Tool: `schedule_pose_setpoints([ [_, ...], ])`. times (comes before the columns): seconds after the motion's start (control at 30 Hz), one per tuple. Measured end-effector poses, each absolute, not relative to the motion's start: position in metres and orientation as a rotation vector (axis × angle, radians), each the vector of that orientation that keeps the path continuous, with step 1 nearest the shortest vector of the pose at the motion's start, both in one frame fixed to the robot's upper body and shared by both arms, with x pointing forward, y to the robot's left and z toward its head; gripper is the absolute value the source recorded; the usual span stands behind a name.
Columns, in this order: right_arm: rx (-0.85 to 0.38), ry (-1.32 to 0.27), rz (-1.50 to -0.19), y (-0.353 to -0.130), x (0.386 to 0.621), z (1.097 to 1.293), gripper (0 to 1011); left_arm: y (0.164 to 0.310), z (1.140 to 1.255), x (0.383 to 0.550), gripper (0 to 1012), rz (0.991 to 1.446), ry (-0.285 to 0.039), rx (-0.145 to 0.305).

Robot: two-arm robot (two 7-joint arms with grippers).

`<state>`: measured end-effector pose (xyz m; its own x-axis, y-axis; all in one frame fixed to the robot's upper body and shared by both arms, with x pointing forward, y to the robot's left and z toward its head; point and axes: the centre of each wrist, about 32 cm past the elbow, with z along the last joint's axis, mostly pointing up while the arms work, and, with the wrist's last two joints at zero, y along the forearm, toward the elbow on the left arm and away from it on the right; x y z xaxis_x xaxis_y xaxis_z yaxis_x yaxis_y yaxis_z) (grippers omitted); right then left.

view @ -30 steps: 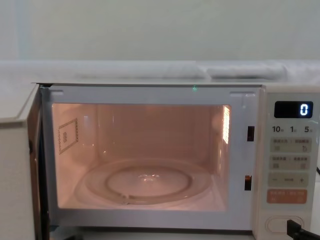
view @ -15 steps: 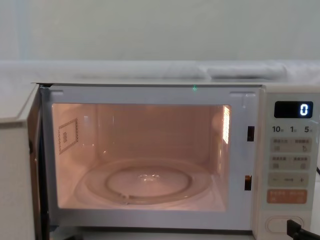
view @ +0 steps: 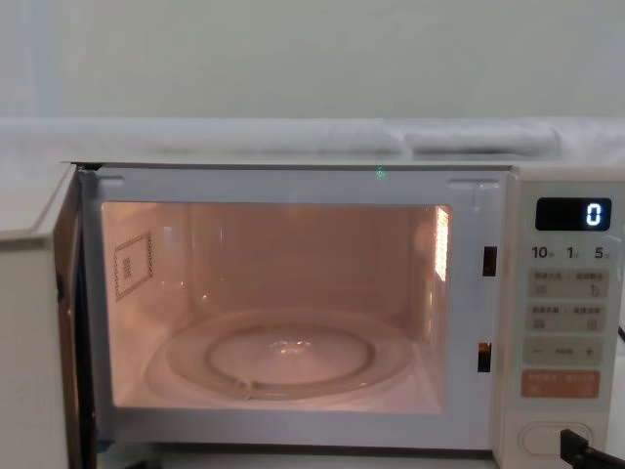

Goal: Press the button to open the microwave door with one hand; close the microwave door with the other hand.

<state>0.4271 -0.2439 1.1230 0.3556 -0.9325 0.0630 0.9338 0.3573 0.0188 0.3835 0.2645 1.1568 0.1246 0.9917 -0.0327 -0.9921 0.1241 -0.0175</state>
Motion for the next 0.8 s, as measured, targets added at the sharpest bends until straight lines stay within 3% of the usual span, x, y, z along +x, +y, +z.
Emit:
schedule_pose_setpoints([
  [0.8,-0.021,-0.067,-1.205,-0.2439,0.4271,1.1230,1000,0.2645,1.1568,0.3835,1001,1.446,0.014,-0.038],
])
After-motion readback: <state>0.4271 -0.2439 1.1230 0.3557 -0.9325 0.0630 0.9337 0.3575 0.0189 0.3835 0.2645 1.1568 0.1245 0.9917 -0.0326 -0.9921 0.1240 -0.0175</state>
